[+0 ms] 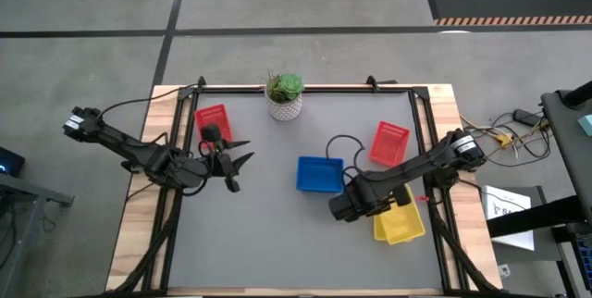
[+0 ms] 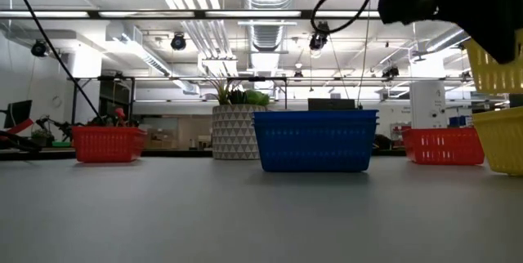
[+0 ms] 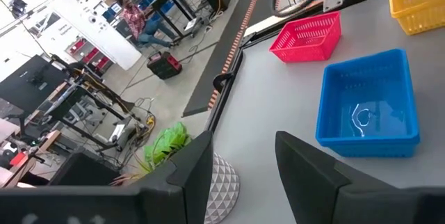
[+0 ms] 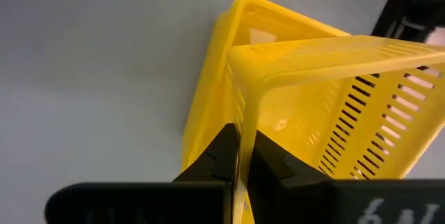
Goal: Stack baskets by color
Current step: Stack the left yellow basket on the yellow baskets
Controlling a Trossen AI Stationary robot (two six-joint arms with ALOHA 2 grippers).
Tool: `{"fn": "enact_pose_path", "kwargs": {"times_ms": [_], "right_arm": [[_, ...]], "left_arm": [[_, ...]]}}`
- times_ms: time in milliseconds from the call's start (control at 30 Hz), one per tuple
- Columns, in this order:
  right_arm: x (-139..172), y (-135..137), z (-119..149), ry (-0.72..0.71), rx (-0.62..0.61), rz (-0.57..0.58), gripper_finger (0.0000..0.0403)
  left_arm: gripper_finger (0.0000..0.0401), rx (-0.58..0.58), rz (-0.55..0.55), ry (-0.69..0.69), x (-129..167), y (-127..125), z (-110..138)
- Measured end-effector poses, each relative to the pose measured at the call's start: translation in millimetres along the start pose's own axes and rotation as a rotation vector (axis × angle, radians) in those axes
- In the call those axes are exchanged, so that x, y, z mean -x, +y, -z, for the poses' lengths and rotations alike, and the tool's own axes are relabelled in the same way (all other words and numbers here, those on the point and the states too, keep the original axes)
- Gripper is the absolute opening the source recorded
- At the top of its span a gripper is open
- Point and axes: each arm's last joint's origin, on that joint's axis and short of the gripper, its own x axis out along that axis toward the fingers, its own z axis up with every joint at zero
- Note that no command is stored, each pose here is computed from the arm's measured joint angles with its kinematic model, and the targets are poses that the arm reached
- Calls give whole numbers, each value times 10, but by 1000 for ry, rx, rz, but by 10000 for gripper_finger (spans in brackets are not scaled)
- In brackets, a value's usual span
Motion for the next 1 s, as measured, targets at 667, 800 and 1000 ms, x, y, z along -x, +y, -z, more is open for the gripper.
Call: {"fn": "enact_pose_path", "kwargs": {"times_ms": [667,800,1000], "right_arm": [[-174,-9,-69,9,4,37,99],[-118,-40,-92,14,8,17,126],[123,-119,-98,23,44,-70,142]], "left_arm": [[141,1,0,0,-2,-3,0],[141,-1,1,1,-3,-7,6],[141,-3,1,3,-5,-11,13]]}}
